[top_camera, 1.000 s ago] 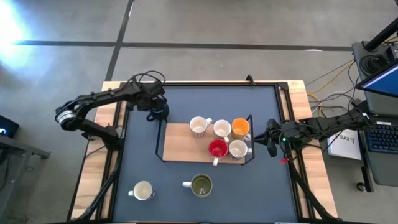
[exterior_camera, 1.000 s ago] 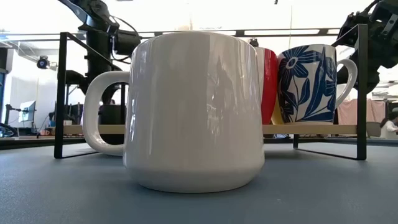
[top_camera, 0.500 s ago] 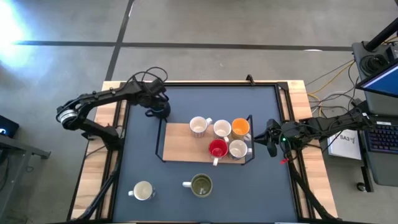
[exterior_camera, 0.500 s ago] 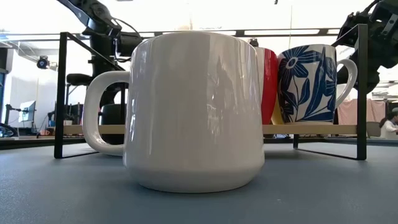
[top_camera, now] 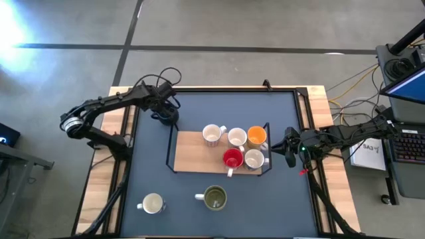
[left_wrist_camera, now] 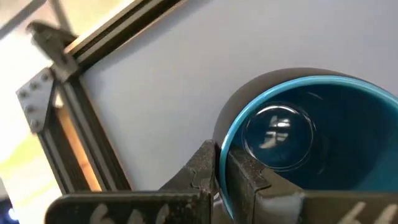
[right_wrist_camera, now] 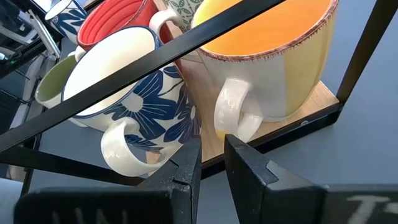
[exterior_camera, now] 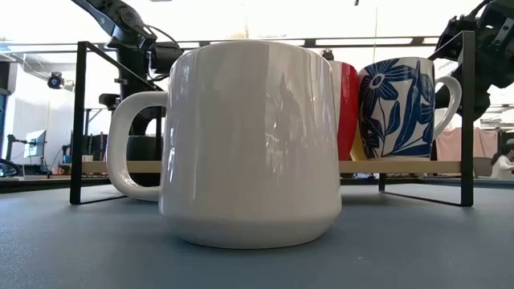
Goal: Place coffee mugs
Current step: Put the black mug on the shelf
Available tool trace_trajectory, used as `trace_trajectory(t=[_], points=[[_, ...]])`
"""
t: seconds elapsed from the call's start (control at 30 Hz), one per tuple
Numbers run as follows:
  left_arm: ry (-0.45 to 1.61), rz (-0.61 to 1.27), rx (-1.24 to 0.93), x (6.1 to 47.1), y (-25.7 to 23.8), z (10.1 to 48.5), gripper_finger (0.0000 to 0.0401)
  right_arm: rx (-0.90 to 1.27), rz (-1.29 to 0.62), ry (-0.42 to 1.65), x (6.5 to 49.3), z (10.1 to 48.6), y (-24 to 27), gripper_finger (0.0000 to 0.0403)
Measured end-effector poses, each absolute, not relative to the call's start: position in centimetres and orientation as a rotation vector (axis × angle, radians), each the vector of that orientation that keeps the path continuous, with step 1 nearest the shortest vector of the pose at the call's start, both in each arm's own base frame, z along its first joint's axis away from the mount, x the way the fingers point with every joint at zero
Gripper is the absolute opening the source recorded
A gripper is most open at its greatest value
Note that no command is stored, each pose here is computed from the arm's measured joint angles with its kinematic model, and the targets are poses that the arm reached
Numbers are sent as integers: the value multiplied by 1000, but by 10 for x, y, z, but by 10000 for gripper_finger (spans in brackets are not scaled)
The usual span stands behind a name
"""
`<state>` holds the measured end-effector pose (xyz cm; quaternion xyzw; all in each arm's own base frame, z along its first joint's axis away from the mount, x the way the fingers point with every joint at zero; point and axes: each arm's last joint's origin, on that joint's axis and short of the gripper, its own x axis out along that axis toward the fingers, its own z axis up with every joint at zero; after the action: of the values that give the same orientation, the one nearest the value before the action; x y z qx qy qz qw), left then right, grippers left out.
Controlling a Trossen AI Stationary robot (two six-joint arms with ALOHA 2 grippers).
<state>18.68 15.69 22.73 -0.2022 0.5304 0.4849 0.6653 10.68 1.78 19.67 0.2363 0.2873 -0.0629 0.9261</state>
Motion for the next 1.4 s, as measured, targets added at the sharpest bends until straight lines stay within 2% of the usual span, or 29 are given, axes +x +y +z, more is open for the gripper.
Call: trace_trajectory(t=[0.23, 0.57, 0.73, 0.97, 1.17, 1.4], points=[[1248, 1007, -379, 187, 157, 227, 19, 485, -129, 589, 107, 197, 18, 59], [1178, 1095, -490, 187, 157, 228, 58, 485, -129, 589, 107, 197, 18, 59], [1113, 1127, -625, 185, 153, 233, 79, 485, -129, 589, 107, 197, 18, 59], [1115, 1246, -658, 179, 151, 264, 82, 485, -129, 589, 107, 197, 18, 59], [1117, 1327, -844, 177, 138, 285, 82, 485, -129, 589, 107, 197, 18, 59], [1030, 1322, -1075, 185, 130, 273, 82, 485, -129, 589, 107, 197, 18, 59]])
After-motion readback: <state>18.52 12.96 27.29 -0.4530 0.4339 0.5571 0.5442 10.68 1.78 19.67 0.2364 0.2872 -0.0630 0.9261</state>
